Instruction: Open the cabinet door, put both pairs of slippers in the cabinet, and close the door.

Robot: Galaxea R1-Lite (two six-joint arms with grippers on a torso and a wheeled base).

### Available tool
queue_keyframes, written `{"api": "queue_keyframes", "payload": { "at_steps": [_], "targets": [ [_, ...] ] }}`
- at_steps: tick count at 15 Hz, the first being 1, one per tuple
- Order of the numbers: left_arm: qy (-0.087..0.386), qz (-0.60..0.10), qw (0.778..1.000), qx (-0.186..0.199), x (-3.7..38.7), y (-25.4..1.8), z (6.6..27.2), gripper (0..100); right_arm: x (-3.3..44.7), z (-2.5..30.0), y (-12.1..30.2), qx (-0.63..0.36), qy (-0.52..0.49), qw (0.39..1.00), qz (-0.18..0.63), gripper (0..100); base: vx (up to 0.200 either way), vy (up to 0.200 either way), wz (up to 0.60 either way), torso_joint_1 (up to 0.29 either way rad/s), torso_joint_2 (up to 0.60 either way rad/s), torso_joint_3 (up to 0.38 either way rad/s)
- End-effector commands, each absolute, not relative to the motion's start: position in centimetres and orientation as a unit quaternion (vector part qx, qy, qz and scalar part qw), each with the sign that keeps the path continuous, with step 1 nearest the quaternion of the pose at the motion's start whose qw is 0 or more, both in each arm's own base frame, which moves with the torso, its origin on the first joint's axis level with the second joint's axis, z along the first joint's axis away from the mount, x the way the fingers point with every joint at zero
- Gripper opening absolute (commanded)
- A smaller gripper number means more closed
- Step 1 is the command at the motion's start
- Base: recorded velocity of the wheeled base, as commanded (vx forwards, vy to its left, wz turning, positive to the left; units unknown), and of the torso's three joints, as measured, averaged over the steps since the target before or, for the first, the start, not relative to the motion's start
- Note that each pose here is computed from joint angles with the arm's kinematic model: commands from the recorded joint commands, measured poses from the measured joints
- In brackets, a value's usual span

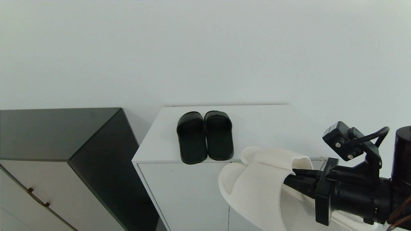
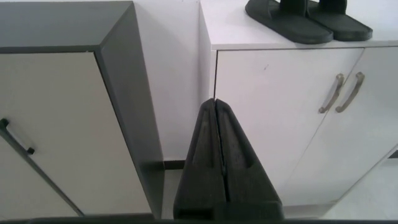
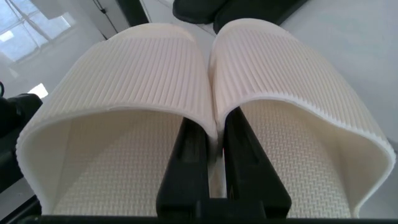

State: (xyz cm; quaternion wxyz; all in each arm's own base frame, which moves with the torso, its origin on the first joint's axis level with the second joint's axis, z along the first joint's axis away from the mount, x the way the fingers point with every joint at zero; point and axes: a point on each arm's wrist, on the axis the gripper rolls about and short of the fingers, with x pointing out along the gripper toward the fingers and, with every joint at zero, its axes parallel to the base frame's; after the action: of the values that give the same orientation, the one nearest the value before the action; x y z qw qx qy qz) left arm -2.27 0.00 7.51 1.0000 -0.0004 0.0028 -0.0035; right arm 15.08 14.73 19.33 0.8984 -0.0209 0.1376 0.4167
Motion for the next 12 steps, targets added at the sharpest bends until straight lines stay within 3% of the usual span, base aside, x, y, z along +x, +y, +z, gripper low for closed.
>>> {"api": "queue_keyframes", "payload": {
  "at_steps": [1, 3, 12],
  "targets": [
    [0.002, -0.004, 1.000, -0.001, -2.27, 0.00, 7.52, 0, 14.97, 19.33, 14.65, -0.021, 0.137, 0.898, 0.418, 0, -0.200, 0.000, 0.00, 0.017, 0.00, 0.002],
    [0.003, -0.004, 1.000, -0.001, -2.27, 0.00, 7.50, 0, 15.02, 19.20, 14.70, -0.022, 0.140, 0.898, 0.417, 0, -0.200, 0.000, 0.00, -0.007, 0.00, 0.007],
    [0.002, -0.004, 1.000, -0.001, -2.27, 0.00, 7.52, 0, 15.12, 18.80, 14.98, -0.025, 0.148, 0.895, 0.420, 0, 0.000, 0.000, 0.00, 0.000, 0.00, 0.000]
  ]
}}
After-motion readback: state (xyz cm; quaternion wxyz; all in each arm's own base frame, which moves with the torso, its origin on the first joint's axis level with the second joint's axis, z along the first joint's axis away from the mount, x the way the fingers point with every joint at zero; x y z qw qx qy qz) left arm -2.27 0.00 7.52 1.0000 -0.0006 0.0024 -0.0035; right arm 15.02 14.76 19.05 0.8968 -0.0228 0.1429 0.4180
